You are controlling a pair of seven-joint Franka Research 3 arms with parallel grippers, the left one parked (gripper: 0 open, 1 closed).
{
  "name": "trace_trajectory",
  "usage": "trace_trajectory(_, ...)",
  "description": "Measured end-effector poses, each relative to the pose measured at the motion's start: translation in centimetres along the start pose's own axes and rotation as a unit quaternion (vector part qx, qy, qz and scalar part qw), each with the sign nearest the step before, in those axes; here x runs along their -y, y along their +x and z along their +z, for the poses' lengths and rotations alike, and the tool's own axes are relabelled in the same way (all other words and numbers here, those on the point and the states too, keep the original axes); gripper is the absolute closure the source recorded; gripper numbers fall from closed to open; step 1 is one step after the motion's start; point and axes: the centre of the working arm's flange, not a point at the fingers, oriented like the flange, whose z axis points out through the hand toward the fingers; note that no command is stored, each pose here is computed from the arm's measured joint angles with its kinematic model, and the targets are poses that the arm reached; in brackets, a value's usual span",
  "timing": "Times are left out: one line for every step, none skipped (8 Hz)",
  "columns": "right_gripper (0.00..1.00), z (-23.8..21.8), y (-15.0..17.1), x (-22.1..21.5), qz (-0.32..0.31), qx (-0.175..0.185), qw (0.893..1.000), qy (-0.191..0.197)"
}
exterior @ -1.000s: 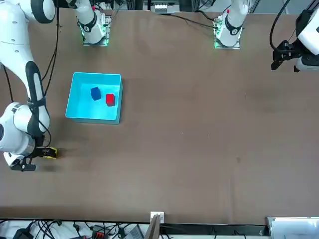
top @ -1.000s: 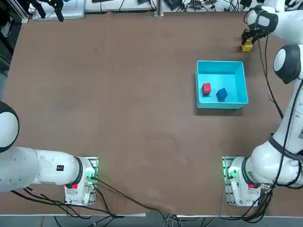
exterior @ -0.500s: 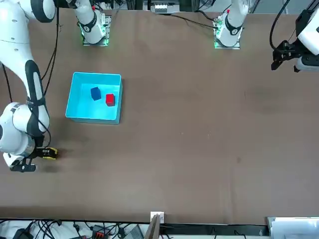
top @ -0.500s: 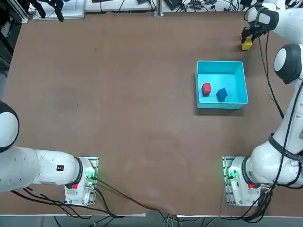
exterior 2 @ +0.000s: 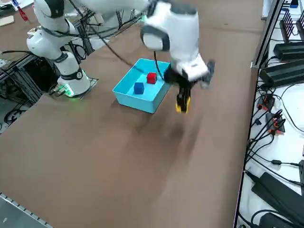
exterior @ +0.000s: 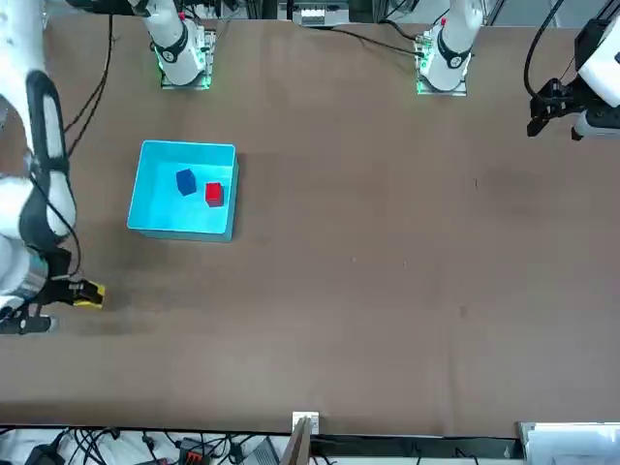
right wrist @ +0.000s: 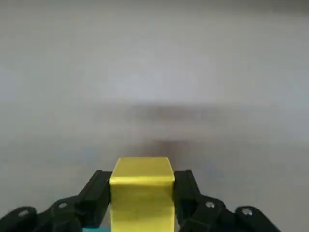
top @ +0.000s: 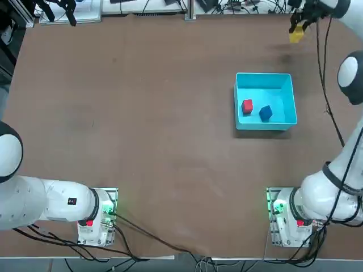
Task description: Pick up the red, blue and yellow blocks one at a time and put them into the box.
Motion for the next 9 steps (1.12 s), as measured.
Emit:
trace_trajectory(0.29, -2.4, -1.3, 3.4, 0.010, 0.011, 1.000, 0.009)
trace_trajectory(0.29, -3.5, -3.5, 7.6, 0.018, 0.024, 1.000, 0.009)
trace_trajectory(0.29, -3.6, -6.3, 11.6, 0.019, 0.042, 0.999, 0.006)
trace_trajectory(0.29, -3.0, -9.3, 14.7, 0.012, 0.057, 0.998, 0.001)
trace_trajectory(0.29, -1.8, -12.1, 16.7, 0.009, 0.057, 0.998, -0.003)
trace_trajectory(0.29, 0.5, -14.7, 18.0, 0.009, 0.044, 0.999, -0.005)
trace_trajectory(0.29, 3.3, -17.1, 18.9, 0.007, 0.030, 1.000, -0.005)
trace_trajectory(0.29, 6.2, -18.9, 19.2, 0.006, 0.019, 1.000, -0.004)
trace_trajectory(0.29, 8.3, -20.1, 18.9, 0.007, 0.018, 1.000, -0.004)
